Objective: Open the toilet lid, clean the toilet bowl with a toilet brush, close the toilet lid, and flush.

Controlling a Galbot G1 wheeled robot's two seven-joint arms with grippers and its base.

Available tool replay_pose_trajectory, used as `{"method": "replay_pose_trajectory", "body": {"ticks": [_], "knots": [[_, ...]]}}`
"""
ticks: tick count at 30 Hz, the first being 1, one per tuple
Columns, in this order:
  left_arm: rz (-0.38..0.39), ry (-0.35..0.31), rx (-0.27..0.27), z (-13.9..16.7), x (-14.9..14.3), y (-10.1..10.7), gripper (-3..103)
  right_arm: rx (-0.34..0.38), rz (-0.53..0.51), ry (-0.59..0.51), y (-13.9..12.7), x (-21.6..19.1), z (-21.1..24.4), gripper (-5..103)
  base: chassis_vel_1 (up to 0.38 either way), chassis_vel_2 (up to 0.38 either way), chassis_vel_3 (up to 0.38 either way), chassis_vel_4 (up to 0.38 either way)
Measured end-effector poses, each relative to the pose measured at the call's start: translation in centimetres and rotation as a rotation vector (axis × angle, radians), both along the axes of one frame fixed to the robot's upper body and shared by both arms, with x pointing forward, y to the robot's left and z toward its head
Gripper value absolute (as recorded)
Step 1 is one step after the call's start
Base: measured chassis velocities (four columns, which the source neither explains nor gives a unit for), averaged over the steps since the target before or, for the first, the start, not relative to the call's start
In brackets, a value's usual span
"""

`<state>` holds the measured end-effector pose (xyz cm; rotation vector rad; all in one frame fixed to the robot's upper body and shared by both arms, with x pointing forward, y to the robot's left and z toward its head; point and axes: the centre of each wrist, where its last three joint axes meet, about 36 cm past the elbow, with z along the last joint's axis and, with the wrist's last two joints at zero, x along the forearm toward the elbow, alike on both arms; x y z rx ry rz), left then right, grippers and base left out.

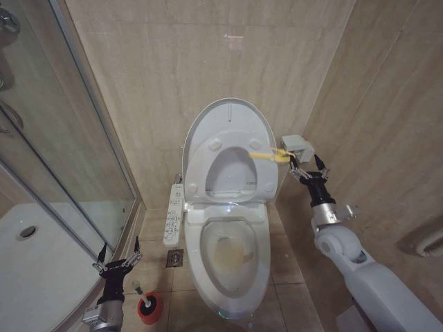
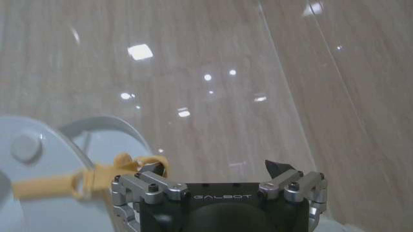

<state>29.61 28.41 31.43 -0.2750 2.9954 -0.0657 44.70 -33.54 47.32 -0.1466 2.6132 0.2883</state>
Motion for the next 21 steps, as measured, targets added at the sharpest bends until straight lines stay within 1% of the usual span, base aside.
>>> {"method": "replay_pose_trajectory", "body": {"ticks": [1, 5, 10, 13, 15, 16, 18, 21], "knots": [[0.0, 0.0, 0.0, 0.0, 0.0, 0.0, 100, 0.0, 0.0, 0.0, 0.0, 0.0, 0.0, 99, 0.0, 0.0, 0.0, 0.0], [0.0, -0.007, 0.006, 0.4, -0.3, 0.2, 100, 0.008, 0.016, 0.001, 0.8, -2.1, -0.3, 100, 0.0, 0.0, 0.0, 0.0], [-0.002, -0.011, 0.003, 0.7, -0.6, 0.1, 100, 0.006, 0.006, 0.003, 0.5, -1.6, -0.5, 100, 0.0, 0.0, 0.0, 0.0], [-0.002, -0.013, 0.006, 0.9, -0.9, 0.1, 100, -0.003, -0.017, 0.022, -0.5, 0.6, -0.6, 100, 0.0, 0.0, 0.0, 0.0], [-0.001, -0.013, 0.006, 0.9, -0.9, 0.2, 100, -0.002, -0.02, 0.023, -0.6, 0.9, -0.5, 100, 0.0, 0.0, 0.0, 0.0], [0.002, -0.013, 0.011, 1.0, -0.9, 0.4, 100, 0.011, -0.033, 0.046, -1.0, 2.3, -0.5, 100, 0.0, 0.0, 0.0, 0.0], [0.003, -0.014, 0.012, 1.0, -0.9, 0.5, 100, 0.017, -0.038, 0.054, -1.1, 2.9, -0.4, 100, 0.0, 0.0, 0.0, 0.0], [0.008, -0.015, 0.014, 1.0, -0.7, 0.8, 100, 0.02, -0.06, 0.062, -1.7, 6.3, 0.0, 100, 0.0, 0.0, 0.0, 0.0]]}}
